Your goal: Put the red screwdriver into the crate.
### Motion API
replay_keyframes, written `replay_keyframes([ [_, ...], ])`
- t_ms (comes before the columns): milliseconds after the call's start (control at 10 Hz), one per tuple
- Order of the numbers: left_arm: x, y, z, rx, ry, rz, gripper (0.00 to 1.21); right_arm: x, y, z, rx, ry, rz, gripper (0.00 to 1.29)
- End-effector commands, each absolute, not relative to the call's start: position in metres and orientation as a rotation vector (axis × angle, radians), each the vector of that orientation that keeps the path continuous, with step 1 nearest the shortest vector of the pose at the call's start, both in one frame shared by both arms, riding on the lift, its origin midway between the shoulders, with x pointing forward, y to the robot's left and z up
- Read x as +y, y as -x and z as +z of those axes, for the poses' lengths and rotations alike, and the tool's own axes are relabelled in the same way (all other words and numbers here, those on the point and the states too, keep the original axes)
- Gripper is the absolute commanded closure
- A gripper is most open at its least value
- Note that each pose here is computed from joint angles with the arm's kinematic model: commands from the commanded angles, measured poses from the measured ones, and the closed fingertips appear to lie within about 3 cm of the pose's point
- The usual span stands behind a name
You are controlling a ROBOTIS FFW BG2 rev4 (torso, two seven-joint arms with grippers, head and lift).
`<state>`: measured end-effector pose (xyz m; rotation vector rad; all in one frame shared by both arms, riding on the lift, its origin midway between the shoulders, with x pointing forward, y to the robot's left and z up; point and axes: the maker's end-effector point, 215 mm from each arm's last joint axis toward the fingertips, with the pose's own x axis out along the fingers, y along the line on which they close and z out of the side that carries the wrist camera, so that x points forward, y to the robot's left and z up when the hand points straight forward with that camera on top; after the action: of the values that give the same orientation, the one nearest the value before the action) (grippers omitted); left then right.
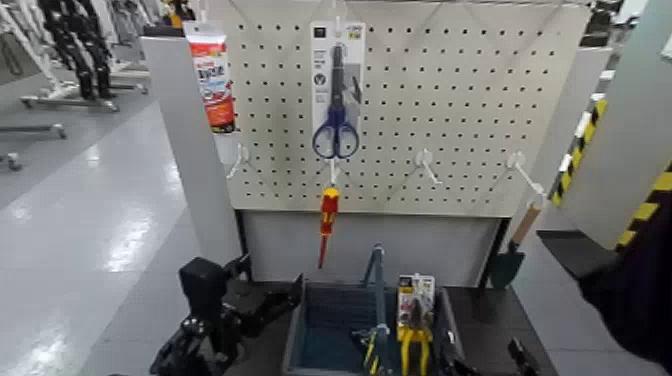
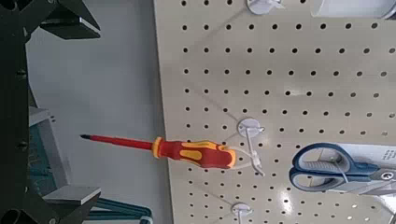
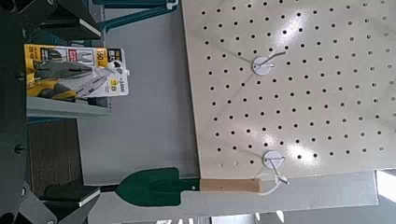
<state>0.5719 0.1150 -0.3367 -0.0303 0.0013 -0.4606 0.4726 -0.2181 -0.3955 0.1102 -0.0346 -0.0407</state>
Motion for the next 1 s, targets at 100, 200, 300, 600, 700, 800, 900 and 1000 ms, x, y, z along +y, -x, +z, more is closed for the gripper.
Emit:
replay_keyframes([
  [100, 0.102, -0.592, -0.316, -0.003, 0.009, -0.527, 0.12, -0.217, -0.474, -0.394, -0.037, -0.111, -0.039, 0.13],
  [200, 0.095, -0.597, -0.312, -0.001, 0.01, -0.552, 0.12, -0.217, -0.474, -0.394, -0.037, -0.112, -0.039, 0.13],
  [300, 0.086, -0.6, -0.31, 0.003, 0.009, -0.578, 0.12, -0.217, -0.473, -0.395, -0.035, -0.112, -0.039, 0.13],
  [600, 0.065, -0.611, -0.299, 0.01, 0.0, -0.662, 0.12, -0.216, -0.475, -0.394, -0.038, -0.113, -0.036, 0.13],
  [700, 0.059, -0.615, -0.298, 0.012, -0.007, -0.688, 0.12, -0.215, -0.475, -0.394, -0.038, -0.112, -0.034, 0.13],
  [800, 0.054, -0.619, -0.298, 0.02, 0.003, -0.712, 0.12, -0.215, -0.475, -0.394, -0.038, -0.114, -0.033, 0.13],
  [900, 0.048, -0.624, -0.298, 0.028, -0.007, -0.75, 0.12, -0.214, -0.475, -0.394, -0.039, -0.114, -0.033, 0.13],
  [1000, 0.042, -0.628, -0.296, 0.036, -0.026, -0.789, 0.12, -0.214, -0.476, -0.393, -0.04, -0.115, -0.032, 0.13],
])
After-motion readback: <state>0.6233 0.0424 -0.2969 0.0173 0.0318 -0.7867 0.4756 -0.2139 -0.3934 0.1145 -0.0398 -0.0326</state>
